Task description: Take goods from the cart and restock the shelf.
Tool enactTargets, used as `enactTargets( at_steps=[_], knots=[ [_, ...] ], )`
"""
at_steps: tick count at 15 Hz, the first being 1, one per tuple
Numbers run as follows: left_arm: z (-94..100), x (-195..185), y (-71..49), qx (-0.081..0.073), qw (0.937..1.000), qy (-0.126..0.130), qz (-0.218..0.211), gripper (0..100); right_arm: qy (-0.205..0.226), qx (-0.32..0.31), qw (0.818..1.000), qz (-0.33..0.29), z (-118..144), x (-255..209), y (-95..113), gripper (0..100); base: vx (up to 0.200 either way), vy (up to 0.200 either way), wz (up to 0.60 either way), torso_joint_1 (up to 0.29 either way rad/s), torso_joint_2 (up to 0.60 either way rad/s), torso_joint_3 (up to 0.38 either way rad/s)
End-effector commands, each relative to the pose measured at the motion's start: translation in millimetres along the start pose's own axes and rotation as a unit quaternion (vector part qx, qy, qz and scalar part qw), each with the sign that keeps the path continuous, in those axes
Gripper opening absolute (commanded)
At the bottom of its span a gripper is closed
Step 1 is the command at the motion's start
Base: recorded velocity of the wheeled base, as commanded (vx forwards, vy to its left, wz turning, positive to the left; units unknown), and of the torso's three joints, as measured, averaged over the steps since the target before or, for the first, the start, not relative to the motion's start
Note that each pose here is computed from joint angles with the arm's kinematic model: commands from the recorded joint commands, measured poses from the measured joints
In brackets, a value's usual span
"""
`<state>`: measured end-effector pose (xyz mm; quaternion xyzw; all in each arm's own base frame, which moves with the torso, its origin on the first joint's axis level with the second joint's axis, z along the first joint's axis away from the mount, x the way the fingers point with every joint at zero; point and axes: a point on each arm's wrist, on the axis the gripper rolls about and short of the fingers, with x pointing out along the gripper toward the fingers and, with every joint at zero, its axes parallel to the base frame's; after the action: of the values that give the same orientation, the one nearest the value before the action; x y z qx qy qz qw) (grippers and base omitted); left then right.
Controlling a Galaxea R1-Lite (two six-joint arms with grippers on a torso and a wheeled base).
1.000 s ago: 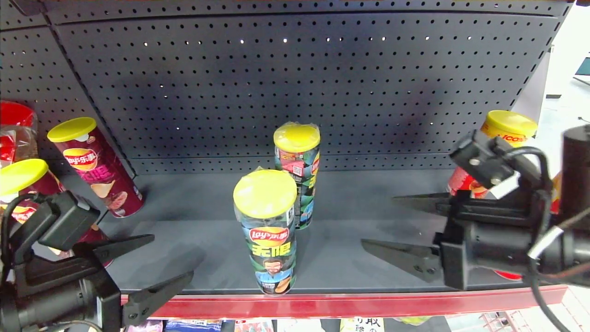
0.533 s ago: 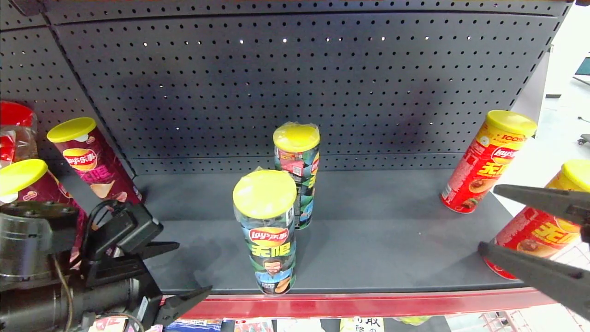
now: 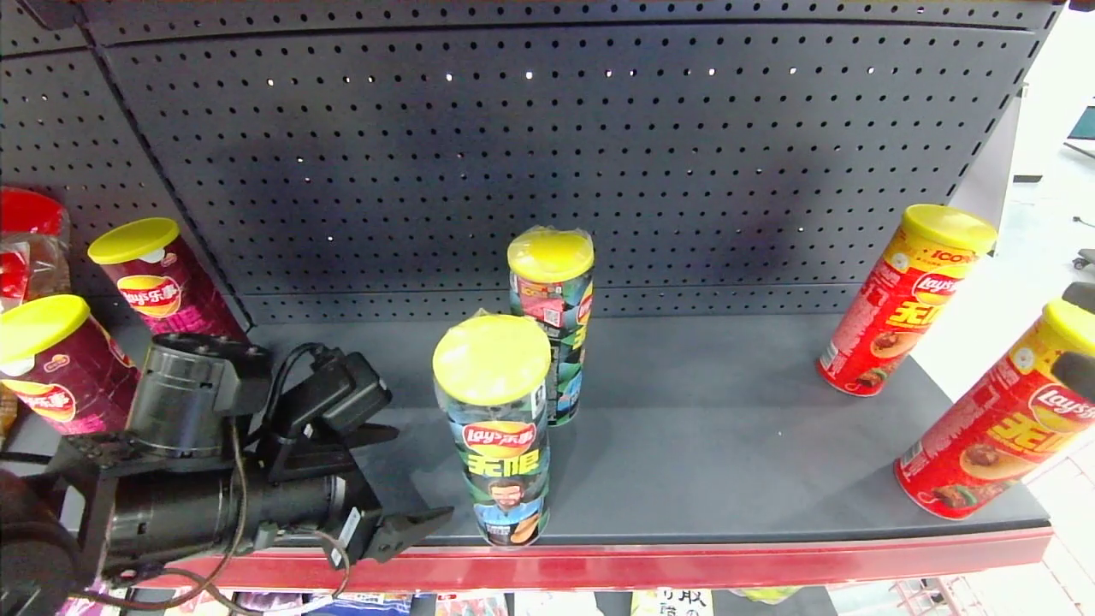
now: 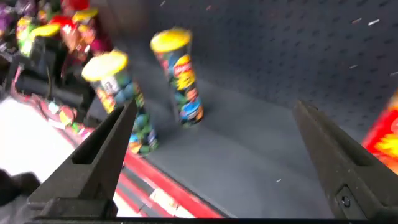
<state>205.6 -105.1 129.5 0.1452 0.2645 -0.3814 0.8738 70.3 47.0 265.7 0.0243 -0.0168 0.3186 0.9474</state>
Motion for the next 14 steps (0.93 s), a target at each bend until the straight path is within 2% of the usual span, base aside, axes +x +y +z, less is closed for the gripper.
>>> enactTargets(
  at_steps=[1, 4, 14],
  knots=[
    [1.4, 20.7, 1.8, 0.003, 0.9999, 0.008, -0.009, 100, -0.009, -0.001, 1.000, -0.006, 5.4, -0.5, -0.8, 100, 0.000, 0.000, 0.00, 0.000, 0.00, 0.000],
    [1.0, 30.7, -1.2, 0.007, 0.9998, 0.007, -0.017, 100, -0.015, -0.002, 1.000, -0.011, 10.6, 0.7, -1.6, 100, 0.000, 0.000, 0.00, 0.000, 0.00, 0.000],
    [13.7, 49.2, 3.5, 0.012, 0.9997, 0.001, -0.020, 100, -0.010, -0.001, 1.000, -0.012, 9.9, 3.9, -2.1, 100, 0.000, 0.000, 0.00, 0.000, 0.00, 0.000]
  ],
)
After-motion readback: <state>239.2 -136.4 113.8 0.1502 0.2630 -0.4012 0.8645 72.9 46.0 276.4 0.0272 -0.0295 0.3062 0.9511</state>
